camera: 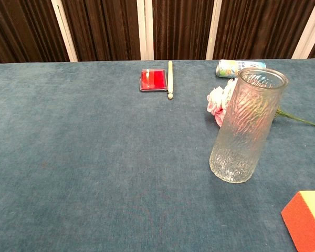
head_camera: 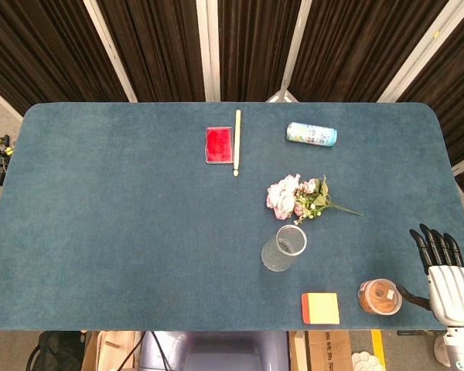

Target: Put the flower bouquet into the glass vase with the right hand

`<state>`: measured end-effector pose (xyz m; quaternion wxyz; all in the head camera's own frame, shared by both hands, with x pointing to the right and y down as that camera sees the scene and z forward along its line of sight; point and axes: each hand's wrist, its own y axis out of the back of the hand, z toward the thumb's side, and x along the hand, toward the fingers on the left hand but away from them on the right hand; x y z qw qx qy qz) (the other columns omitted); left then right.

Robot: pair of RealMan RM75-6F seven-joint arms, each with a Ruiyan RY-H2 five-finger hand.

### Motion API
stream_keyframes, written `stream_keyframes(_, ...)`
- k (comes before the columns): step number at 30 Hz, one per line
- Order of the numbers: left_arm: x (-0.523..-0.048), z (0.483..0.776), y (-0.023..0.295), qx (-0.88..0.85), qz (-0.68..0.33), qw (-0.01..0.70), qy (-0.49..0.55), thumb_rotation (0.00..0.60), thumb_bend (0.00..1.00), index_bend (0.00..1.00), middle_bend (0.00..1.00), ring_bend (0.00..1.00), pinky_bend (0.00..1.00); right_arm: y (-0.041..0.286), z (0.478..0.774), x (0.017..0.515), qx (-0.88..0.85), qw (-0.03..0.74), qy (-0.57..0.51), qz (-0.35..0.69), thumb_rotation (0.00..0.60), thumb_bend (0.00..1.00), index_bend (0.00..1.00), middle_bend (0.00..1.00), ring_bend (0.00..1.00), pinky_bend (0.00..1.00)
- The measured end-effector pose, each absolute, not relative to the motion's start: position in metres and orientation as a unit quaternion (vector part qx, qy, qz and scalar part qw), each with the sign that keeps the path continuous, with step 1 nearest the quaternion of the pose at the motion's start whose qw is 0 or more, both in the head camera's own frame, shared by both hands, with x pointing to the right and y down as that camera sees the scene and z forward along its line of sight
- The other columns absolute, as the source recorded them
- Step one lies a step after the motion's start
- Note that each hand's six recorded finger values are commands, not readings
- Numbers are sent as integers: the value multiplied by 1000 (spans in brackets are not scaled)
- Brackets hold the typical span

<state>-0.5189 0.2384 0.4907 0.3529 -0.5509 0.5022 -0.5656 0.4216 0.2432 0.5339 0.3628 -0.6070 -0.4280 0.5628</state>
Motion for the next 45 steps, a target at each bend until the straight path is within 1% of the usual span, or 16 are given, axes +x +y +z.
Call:
stream_keyframes(9,-518,487,241,-552,-562,355,503,600,345,129,0,0,110,245,532,422,-610,362,-428,561,600,0,77,31,0,0)
stream_keyframes(17,-516,490,241,-553,-566,357,497,600,345,129,0,0,110,244,530,423,-610,357,-434,558,600,0,77,31,0,0)
stream_keyframes(31,-514,483,246,-556,-554,361,504,600,344,129,0,0,110,241,535,423,-629,338,-438,546,600,0,69,31,0,0)
stream_keyframes(37,-516,484,246,-554,-556,361,503,600,345,129,0,0,110,225,546,416,-651,319,-431,537,600,0,50,31,0,0)
stream_keyframes(45,-511,488,244,-555,-557,364,499,600,344,129,0,0,110,173,574,400,-689,273,-412,531,600,0,45,30,0,0)
